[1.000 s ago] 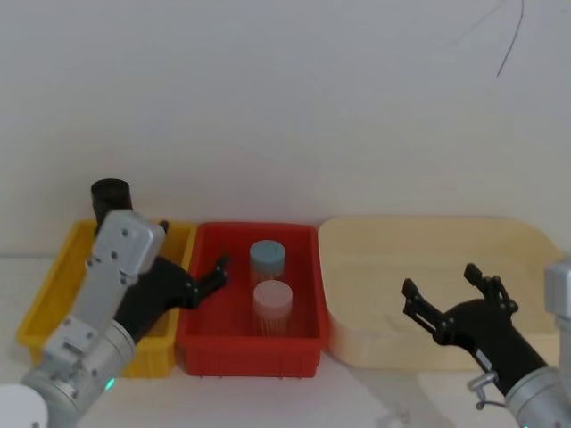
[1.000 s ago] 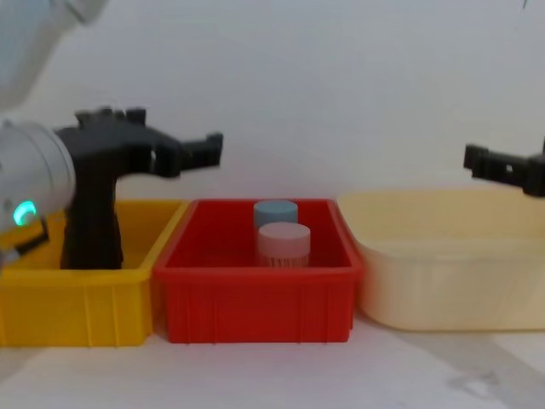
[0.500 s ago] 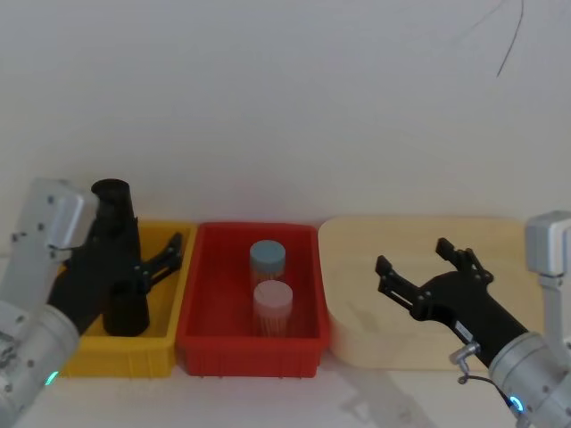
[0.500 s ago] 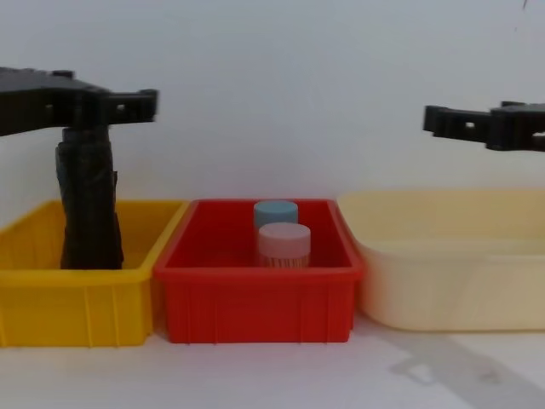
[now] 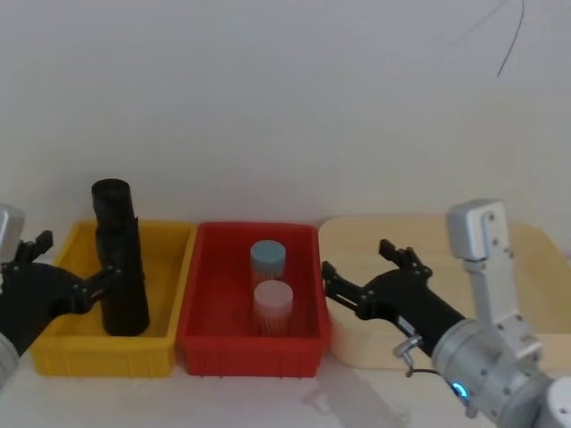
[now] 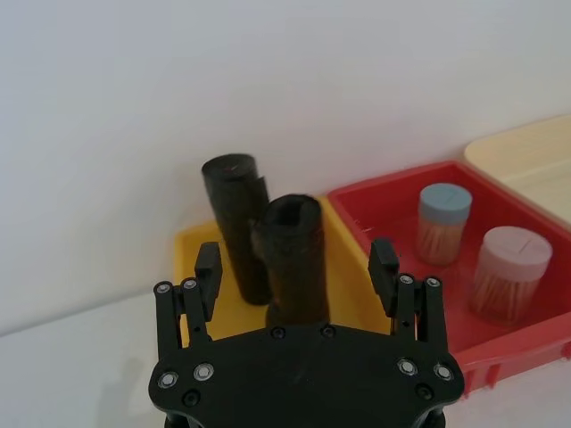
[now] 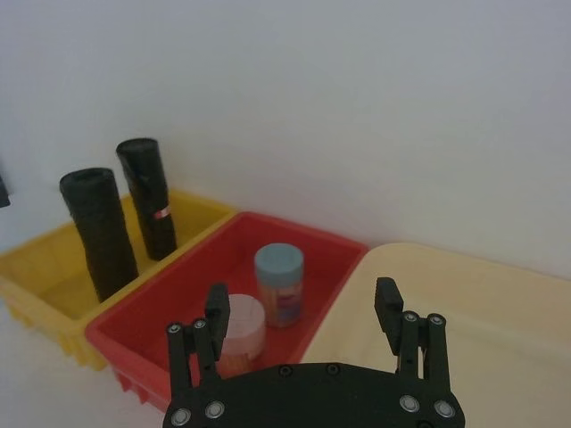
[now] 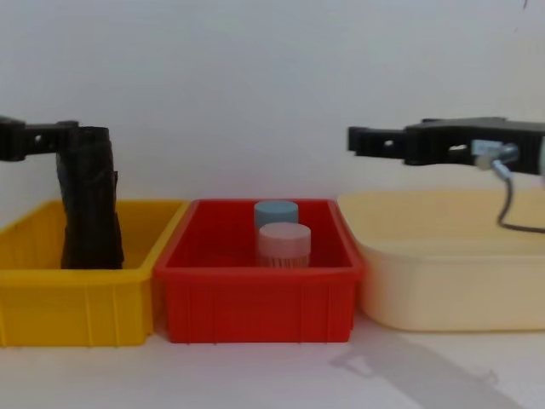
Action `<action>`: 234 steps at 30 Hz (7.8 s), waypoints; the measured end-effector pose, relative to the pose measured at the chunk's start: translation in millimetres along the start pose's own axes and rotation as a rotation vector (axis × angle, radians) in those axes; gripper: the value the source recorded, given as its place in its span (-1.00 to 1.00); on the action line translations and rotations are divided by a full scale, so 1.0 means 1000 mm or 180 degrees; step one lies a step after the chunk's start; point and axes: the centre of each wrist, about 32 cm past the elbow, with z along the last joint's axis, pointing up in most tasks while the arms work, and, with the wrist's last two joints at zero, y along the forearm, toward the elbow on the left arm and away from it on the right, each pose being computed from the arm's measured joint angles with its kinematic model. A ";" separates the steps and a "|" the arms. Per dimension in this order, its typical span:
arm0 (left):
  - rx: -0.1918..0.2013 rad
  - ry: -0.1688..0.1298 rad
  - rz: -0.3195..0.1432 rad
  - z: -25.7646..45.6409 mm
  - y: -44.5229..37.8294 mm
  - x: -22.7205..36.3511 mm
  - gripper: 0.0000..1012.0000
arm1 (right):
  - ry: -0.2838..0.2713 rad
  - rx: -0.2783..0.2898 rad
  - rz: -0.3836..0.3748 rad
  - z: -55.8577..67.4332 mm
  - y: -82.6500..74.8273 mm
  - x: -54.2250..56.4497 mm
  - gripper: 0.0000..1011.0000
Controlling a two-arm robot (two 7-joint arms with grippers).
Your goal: Pick up the garbage bag with the one hand and transfer it to the other hand.
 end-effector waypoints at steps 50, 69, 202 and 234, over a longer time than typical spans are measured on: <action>-0.0058 0.0244 -0.0561 -0.0509 -0.0673 0.0469 0.98 | -0.0089 -0.0256 0.0317 0.011 0.055 -0.025 0.99; -0.0022 0.0358 -0.0774 -0.0614 -0.0967 0.0491 0.98 | -0.0100 -0.0320 0.0362 0.010 0.058 -0.023 0.99; -0.0257 0.0055 -0.0790 -0.0149 -0.1023 0.0495 -0.30 | -0.0222 -0.0485 0.0460 0.007 0.101 -0.001 0.32; -0.1008 -0.0033 -0.1819 0.0642 -0.1877 0.0121 -0.30 | -0.0425 0.0108 -0.0559 0.060 0.056 0.061 0.32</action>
